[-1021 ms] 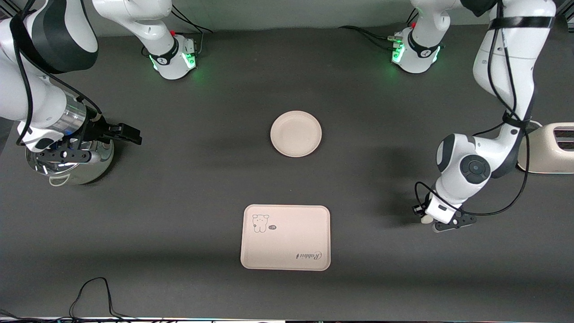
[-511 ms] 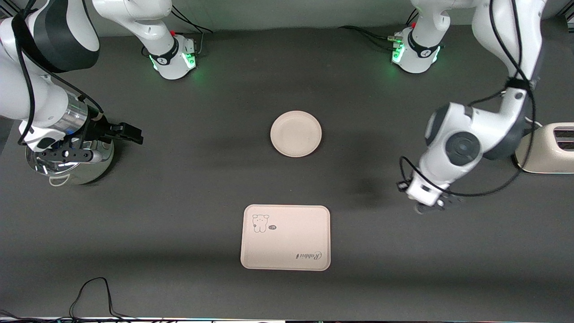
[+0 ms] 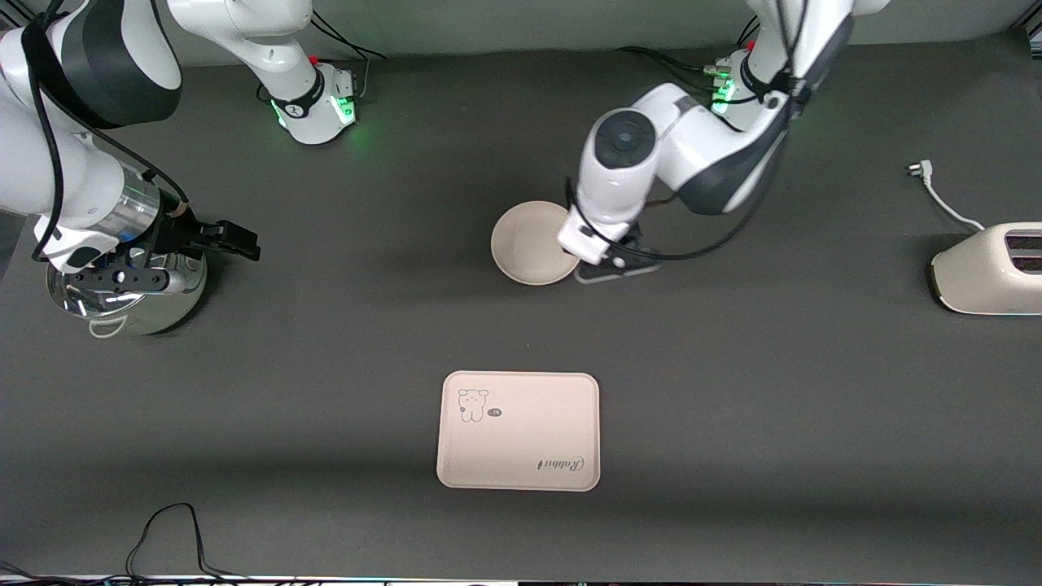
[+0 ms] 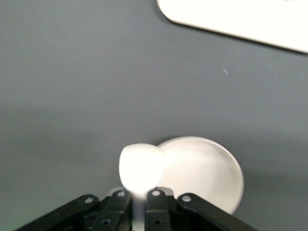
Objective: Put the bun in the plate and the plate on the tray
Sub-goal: 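Carry the bun with the left gripper over the white plate, then lower the bun onto the plate and open the left gripper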
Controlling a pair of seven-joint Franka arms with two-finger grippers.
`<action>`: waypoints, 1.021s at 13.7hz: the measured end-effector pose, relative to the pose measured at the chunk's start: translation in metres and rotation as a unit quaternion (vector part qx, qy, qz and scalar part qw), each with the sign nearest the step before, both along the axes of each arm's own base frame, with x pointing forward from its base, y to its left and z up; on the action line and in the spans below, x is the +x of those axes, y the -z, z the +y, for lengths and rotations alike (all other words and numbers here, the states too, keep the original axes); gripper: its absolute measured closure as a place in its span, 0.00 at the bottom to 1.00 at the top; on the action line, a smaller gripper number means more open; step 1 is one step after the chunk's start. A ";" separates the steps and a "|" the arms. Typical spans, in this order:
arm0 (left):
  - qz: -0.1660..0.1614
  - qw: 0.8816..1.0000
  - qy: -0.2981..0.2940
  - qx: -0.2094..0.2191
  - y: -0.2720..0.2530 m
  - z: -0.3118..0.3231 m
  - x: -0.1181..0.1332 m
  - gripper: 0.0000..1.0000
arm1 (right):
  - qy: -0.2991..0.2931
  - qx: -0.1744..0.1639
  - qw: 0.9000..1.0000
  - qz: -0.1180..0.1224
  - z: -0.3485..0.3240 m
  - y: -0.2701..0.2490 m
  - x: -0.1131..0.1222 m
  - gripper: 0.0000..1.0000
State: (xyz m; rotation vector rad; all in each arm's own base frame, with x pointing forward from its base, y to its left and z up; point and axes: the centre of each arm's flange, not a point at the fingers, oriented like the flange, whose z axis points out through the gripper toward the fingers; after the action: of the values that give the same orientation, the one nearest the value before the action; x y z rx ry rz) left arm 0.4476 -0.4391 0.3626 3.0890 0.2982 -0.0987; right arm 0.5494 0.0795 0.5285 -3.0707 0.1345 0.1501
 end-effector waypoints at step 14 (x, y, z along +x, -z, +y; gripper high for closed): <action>0.019 1.000 0.006 -0.007 0.149 -0.077 -0.101 0.71 | 0.009 0.030 0.999 -0.023 0.007 0.002 0.007 0.00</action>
State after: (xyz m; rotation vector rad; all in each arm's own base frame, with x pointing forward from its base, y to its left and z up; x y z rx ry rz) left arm 0.3468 -0.5162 0.2133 3.0782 0.2782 -0.1596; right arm 0.5561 0.0869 0.5262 -3.0099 0.1520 0.0816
